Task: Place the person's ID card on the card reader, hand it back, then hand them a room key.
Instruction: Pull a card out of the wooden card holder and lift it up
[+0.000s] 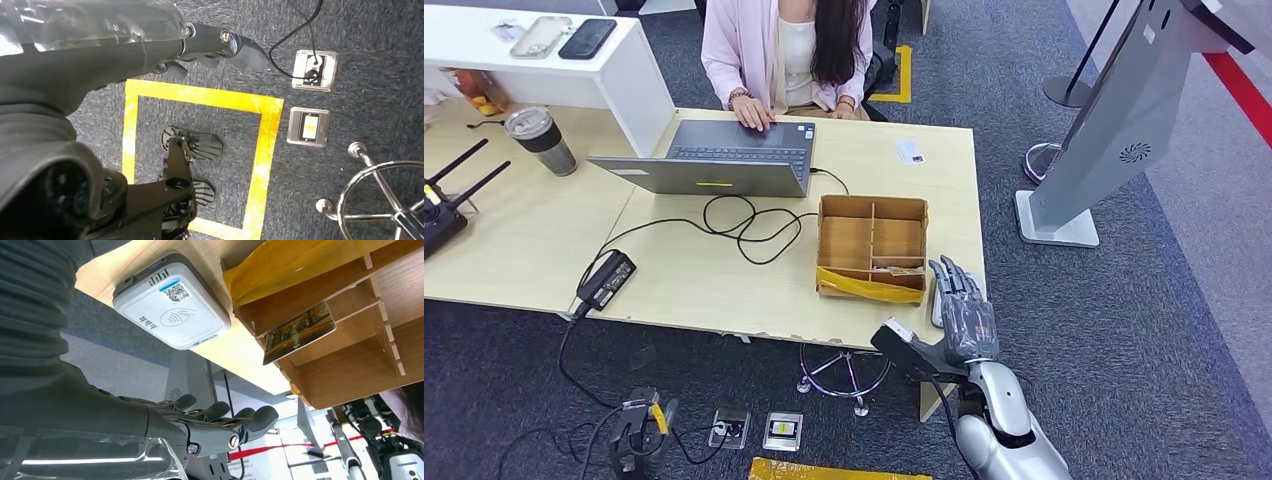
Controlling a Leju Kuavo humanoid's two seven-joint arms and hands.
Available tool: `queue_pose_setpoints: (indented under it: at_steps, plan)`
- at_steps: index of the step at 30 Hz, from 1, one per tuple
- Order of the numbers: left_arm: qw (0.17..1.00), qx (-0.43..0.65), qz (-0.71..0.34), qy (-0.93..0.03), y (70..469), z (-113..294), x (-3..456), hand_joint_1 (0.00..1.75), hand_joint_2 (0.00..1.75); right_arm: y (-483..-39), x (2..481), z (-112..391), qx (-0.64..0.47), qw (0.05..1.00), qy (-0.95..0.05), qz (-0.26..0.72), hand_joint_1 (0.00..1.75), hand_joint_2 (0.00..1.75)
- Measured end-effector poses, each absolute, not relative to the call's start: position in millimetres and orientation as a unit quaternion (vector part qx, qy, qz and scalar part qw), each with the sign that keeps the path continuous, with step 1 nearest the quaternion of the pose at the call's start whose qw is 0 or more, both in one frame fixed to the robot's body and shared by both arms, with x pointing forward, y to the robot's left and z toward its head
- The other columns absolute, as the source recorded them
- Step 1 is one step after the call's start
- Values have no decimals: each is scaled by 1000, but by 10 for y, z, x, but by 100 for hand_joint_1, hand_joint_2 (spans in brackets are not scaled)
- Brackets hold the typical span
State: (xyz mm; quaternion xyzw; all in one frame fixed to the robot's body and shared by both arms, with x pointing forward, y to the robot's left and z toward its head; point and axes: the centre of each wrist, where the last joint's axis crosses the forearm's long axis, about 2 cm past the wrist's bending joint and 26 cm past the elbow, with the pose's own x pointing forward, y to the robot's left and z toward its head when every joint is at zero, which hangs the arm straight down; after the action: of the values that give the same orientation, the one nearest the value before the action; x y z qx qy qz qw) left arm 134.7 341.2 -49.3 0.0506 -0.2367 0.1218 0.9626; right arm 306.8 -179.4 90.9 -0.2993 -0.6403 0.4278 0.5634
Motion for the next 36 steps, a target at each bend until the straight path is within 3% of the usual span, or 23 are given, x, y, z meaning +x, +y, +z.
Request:
queue_pose_setpoints:
  at_steps: [17, 36]
  plan:
    - [960, 26, 90, -265, 3532, -674, 1325, 0, 0, -1722, 3214, 1005, -334, 513, -648, 454, 0, 175]
    - [959, 54, 73, -268, 3552, -821, 1284, 0, 0, -1233, 3398, 1116, -317, 492, -665, 464, 0, 175]
